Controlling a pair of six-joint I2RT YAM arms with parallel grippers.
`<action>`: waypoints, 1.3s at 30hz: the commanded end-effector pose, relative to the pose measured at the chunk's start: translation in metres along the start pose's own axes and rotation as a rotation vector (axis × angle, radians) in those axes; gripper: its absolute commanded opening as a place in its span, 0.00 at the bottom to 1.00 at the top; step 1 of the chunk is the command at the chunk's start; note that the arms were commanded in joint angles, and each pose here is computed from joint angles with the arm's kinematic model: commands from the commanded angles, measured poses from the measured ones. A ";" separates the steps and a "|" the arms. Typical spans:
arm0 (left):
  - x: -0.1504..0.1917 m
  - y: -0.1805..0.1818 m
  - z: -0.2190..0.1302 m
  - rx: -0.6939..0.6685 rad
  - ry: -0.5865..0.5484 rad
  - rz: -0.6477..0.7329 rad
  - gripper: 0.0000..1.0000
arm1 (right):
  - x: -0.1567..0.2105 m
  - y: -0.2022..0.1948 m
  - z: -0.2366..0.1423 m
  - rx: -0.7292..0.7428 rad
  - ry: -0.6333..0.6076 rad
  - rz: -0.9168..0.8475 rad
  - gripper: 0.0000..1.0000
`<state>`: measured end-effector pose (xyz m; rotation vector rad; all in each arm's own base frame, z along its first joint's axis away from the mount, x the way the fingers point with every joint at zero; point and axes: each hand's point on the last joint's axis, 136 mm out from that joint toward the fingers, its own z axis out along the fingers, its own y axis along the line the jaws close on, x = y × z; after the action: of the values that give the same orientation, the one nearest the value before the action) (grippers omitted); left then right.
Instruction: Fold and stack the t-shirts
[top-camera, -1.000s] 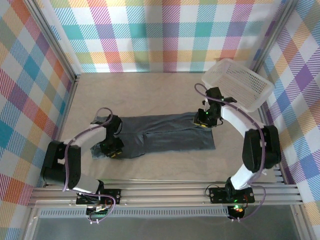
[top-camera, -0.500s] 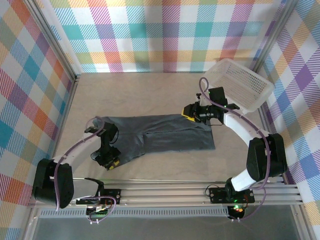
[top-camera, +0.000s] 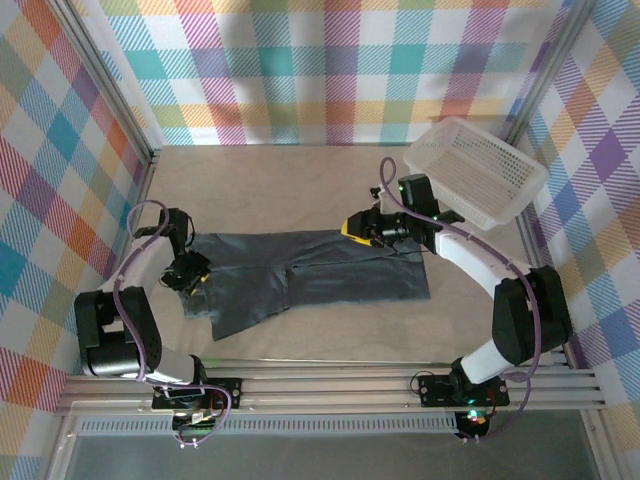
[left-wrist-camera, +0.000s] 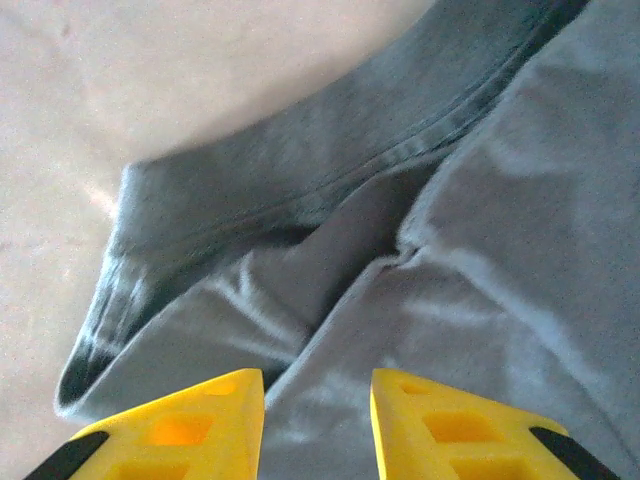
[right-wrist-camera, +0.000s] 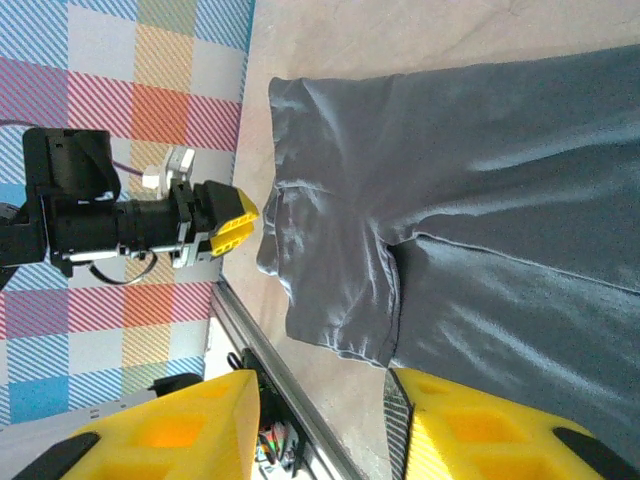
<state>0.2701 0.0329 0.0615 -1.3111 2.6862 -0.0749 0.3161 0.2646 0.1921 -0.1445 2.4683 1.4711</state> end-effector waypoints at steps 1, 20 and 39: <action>-0.010 -0.007 0.008 0.047 -0.053 0.089 0.35 | 0.001 0.006 -0.002 -0.018 0.003 -0.019 0.40; -0.006 -0.006 0.039 0.071 -0.059 0.134 0.28 | 0.002 0.002 0.003 -0.015 0.034 0.003 0.40; -0.011 -0.012 0.010 0.090 -0.074 0.077 0.00 | -0.002 -0.005 0.006 0.022 0.034 0.022 0.40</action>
<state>0.2871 0.0311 0.0367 -1.0857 2.6745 -0.1312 0.3170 0.2646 0.1796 -0.1110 2.5264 1.4637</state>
